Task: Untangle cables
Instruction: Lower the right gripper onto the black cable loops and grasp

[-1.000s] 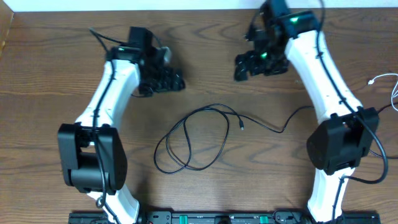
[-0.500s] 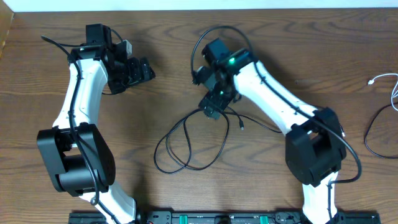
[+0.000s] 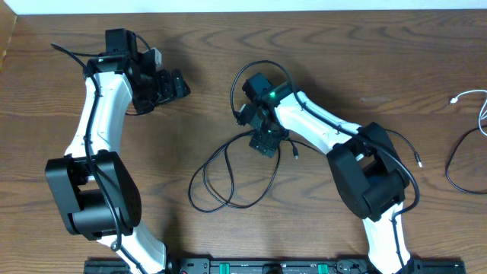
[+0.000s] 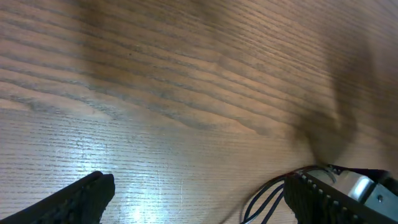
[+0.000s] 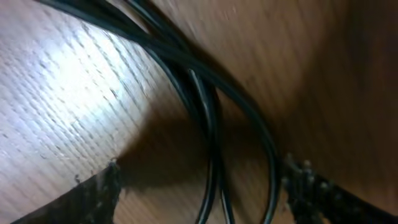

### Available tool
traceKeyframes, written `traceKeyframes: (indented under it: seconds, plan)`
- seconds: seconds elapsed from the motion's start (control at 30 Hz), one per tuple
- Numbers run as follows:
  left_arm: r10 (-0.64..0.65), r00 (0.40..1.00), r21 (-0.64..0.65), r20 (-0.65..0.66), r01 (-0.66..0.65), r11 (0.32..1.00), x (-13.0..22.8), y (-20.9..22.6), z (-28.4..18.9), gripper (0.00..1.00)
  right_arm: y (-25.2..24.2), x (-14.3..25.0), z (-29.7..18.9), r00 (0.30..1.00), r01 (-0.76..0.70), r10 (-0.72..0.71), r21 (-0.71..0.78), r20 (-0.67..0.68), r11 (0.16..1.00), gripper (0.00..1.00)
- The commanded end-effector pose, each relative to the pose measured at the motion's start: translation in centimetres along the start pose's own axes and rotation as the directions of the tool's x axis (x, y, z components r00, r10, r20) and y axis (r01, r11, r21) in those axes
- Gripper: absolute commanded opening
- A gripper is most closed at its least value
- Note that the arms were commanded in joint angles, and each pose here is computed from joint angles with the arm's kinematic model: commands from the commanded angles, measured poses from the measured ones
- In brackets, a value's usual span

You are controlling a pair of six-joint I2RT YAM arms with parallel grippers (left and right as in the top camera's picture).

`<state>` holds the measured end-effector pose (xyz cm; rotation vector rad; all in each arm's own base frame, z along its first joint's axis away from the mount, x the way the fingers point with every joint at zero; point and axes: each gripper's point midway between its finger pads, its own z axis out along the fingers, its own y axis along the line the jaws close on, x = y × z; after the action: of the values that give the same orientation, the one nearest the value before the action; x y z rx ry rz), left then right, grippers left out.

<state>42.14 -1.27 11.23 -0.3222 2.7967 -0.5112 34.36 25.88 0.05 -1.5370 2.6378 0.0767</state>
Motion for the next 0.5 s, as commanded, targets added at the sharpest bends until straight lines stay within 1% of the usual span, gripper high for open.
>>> traceKeyframes:
  seconds: [0.0,0.07,0.13,0.2,0.3,0.33,0.37,0.4,0.43,0.47]
  plan:
    - [0.006,0.999,-0.001,0.035,-0.006,1.000,-0.7,-0.4,-1.2,0.92,-0.7,1.5,2.1,0.998,-0.013,0.014,0.021,-0.061,1.000,0.79]
    - [0.006,0.999,-0.001,0.035,-0.006,1.000,-0.7,-0.4,-1.2,0.92,-0.9,1.5,2.5,0.998,-0.018,0.019,0.027,-0.058,0.999,0.79]
    - [0.006,0.999,-0.001,0.035,-0.006,1.000,-0.7,-0.4,-1.2,0.92,-1.2,1.8,2.9,0.998,-0.027,0.029,0.026,-0.061,0.999,0.77]
    - [0.007,0.999,0.000,0.038,-0.007,1.000,-0.8,-0.4,-1.2,0.92,-1.4,2.2,3.4,0.996,-0.055,0.057,0.025,-0.067,0.998,0.72]
    - [0.009,0.999,0.000,0.042,-0.009,1.000,-0.9,-0.4,-1.2,0.92,-1.9,3.1,4.7,0.990,-0.105,0.106,0.017,-0.096,0.994,0.61]
    - [0.009,0.999,0.000,0.042,-0.009,1.000,-0.9,-0.4,-1.2,0.92,-2.0,3.5,5.2,0.987,-0.118,0.119,0.014,-0.108,0.993,0.54]
    - [0.009,0.999,0.001,0.042,-0.009,1.000,-0.9,-0.4,-1.2,0.92,-2.3,4.2,6.1,0.981,-0.142,0.142,0.008,-0.130,0.990,0.44]
    - [0.008,0.999,0.000,0.043,-0.008,1.000,-0.9,-0.4,-1.2,0.92,-2.5,4.5,6.5,0.978,-0.158,0.157,0.007,-0.138,0.987,0.27]
    - [0.009,0.999,0.000,0.044,-0.009,1.000,-0.9,-0.4,-1.2,0.92,-2.8,4.6,6.6,0.973,-0.182,0.182,0.012,-0.138,0.983,0.15]
    - [0.009,0.999,0.001,0.044,-0.009,1.000,-0.9,-0.4,-1.2,0.92,-3.1,4.7,6.7,0.969,-0.208,0.208,0.019,-0.133,0.978,0.10]
